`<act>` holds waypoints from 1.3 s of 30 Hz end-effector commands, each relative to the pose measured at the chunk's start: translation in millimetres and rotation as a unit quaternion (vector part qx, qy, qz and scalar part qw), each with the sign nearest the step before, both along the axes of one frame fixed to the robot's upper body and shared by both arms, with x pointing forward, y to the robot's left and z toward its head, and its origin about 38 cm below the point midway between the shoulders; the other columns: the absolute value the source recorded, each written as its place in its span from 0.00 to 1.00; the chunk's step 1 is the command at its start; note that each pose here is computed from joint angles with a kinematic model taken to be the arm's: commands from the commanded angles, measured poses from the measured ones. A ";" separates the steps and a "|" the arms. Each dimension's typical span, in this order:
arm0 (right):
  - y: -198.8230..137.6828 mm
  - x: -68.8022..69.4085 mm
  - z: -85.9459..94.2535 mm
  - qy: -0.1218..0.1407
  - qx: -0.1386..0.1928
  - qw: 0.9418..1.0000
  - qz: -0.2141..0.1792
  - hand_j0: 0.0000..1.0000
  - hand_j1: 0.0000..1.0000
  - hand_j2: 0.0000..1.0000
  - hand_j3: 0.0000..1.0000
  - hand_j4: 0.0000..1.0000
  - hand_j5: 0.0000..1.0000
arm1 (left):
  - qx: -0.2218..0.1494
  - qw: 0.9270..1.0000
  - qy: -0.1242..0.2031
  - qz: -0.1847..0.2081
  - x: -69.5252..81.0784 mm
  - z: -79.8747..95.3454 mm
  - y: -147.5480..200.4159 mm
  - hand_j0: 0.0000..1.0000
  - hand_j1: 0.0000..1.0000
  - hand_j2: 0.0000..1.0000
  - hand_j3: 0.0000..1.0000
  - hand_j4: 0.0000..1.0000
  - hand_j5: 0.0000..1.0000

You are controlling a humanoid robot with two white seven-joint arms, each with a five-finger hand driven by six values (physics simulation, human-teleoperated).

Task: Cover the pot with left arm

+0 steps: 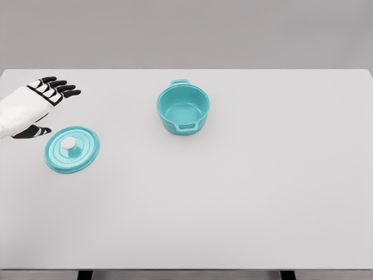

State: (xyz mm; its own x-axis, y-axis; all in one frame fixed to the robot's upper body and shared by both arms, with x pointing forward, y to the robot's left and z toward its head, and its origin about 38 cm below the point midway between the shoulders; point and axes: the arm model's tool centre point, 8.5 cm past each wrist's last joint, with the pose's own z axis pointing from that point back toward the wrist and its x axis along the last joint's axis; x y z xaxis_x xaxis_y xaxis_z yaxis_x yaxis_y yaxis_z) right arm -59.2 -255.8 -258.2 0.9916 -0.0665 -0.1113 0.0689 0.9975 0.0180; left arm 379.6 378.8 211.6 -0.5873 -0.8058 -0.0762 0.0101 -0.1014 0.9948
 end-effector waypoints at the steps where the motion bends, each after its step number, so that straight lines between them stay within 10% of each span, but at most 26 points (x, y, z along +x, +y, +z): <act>1: 0.1 -0.1 0.0 0.000 0.000 1.000 0.000 1.00 1.00 1.00 1.00 1.00 1.00 | -0.002 1.000 0.001 0.001 0.1 0.2 0.9 1.00 1.00 1.00 1.00 1.00 1.00; 9: 0.1 -0.1 0.0 0.000 0.000 1.000 0.000 1.00 1.00 1.00 1.00 1.00 1.00 | -0.035 0.999 0.014 -0.008 -1.6 13.4 11.6 1.00 1.00 1.00 1.00 1.00 1.00; 11: 0.1 -0.1 0.0 0.000 0.000 1.000 0.000 1.00 1.00 1.00 1.00 1.00 1.00 | -0.003 0.996 0.088 -0.022 -2.4 3.3 14.1 1.00 1.00 1.00 1.00 1.00 1.00; 13: 0.1 -0.1 0.0 0.000 0.000 1.000 0.000 1.00 1.00 1.00 1.00 1.00 1.00 | 0.066 0.977 0.197 -0.053 -1.6 -6.9 6.1 1.00 1.00 1.00 1.00 1.00 1.00; 20: 0.1 -0.1 0.0 0.000 0.000 1.000 0.000 1.00 1.00 1.00 1.00 1.00 1.00 | 0.072 0.958 0.267 -0.078 14.3 -2.4 11.0 1.00 1.00 1.00 1.00 1.00 1.00; 29: 0.1 -0.1 0.0 0.000 0.000 1.000 0.000 1.00 1.00 1.00 1.00 1.00 1.00 | 0.052 0.962 0.260 -0.059 26.7 7.5 21.9 1.00 1.00 1.00 1.00 1.00 1.00; 33: 0.1 -0.1 0.0 0.000 0.000 1.000 0.000 1.00 1.00 1.00 1.00 1.00 1.00 | 0.043 0.963 0.258 -0.070 30.2 3.1 10.3 0.76 0.76 0.76 0.76 0.76 0.76; 39: 0.1 -0.1 0.0 0.000 0.000 1.000 0.000 1.00 1.00 1.00 1.00 1.00 1.00 | 0.038 0.962 0.262 -0.071 37.7 -12.0 0.4 0.78 0.78 0.78 0.78 0.78 0.78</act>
State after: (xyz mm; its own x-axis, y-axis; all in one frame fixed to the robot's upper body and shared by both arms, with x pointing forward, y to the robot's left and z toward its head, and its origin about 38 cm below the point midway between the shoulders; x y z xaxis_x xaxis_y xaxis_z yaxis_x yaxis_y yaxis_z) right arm -59.2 -255.8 -258.2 0.9916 -0.0664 -0.1113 0.0688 0.9975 0.0180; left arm 414.8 381.2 205.1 -0.6713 -0.7146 0.1966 0.4819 -0.2193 0.8484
